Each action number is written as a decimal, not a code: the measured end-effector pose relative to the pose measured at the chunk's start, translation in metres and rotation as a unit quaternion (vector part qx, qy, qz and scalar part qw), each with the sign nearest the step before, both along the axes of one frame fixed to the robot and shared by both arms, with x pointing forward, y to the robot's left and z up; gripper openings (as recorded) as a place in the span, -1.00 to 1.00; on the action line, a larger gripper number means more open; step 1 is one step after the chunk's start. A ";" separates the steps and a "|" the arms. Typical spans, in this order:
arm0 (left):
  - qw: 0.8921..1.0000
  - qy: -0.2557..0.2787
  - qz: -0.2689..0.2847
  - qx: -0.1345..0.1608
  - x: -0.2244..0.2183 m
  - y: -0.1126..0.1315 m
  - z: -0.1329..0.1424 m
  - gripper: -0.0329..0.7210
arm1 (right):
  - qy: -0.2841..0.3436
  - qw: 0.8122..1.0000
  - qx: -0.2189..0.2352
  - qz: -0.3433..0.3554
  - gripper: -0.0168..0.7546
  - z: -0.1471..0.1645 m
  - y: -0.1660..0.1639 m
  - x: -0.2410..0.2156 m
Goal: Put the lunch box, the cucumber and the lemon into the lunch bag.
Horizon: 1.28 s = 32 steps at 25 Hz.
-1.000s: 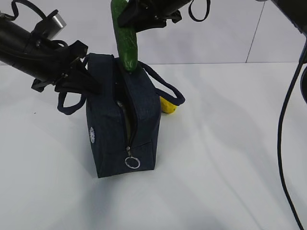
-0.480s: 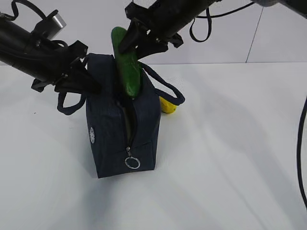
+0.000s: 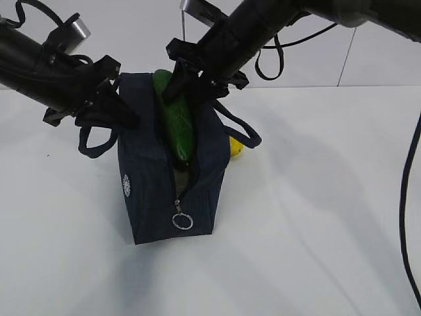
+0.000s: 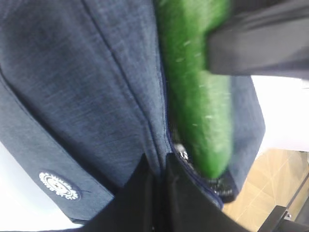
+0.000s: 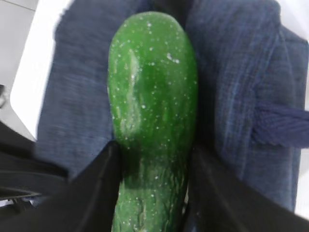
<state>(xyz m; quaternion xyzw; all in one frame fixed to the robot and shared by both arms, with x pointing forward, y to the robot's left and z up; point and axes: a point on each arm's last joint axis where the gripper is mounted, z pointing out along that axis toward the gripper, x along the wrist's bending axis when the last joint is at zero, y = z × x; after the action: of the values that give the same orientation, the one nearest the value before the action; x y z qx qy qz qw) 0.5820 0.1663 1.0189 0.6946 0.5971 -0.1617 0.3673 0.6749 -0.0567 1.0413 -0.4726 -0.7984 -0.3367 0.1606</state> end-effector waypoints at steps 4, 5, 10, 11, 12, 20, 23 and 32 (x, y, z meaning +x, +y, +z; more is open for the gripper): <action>1.000 0.000 0.000 -0.001 0.000 0.000 0.000 -0.92 | 0.013 1.000 -0.008 -0.001 -0.10 -0.010 -0.001 -0.001; 1.000 0.000 0.000 -0.001 0.000 0.000 0.000 -0.92 | 0.015 1.000 -0.008 -0.001 -0.10 -0.011 -0.001 -0.001; 1.000 0.000 0.001 -0.002 0.000 0.000 0.000 -0.92 | 0.015 1.000 -0.009 0.000 -0.10 -0.013 -0.001 -0.001; 1.000 0.000 0.001 -0.002 0.000 0.000 0.000 -0.92 | 0.015 1.000 -0.009 0.000 -0.10 -0.013 -0.001 -0.001; 1.000 0.000 0.001 -0.002 0.000 0.000 0.000 -0.92 | 0.015 1.000 -0.009 0.000 -0.10 -0.013 -0.001 -0.001; 1.000 0.001 0.001 -0.003 0.000 0.000 0.000 -0.92 | 0.050 0.999 0.005 0.003 -0.08 -0.043 0.006 0.005; 1.000 0.001 0.001 -0.003 0.000 0.000 0.000 -0.92 | 0.050 0.999 0.011 0.007 0.04 -0.044 0.007 0.005; 1.000 0.001 0.001 -0.003 0.000 0.000 0.000 -0.92 | 0.055 0.997 0.045 0.008 0.29 -0.037 0.011 0.005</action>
<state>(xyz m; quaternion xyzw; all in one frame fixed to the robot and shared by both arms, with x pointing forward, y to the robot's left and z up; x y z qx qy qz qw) 0.5821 0.1660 1.0192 0.6927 0.5977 -0.1632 0.3690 0.6795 -0.0458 1.0039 -0.4763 -0.7764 -0.3440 0.2280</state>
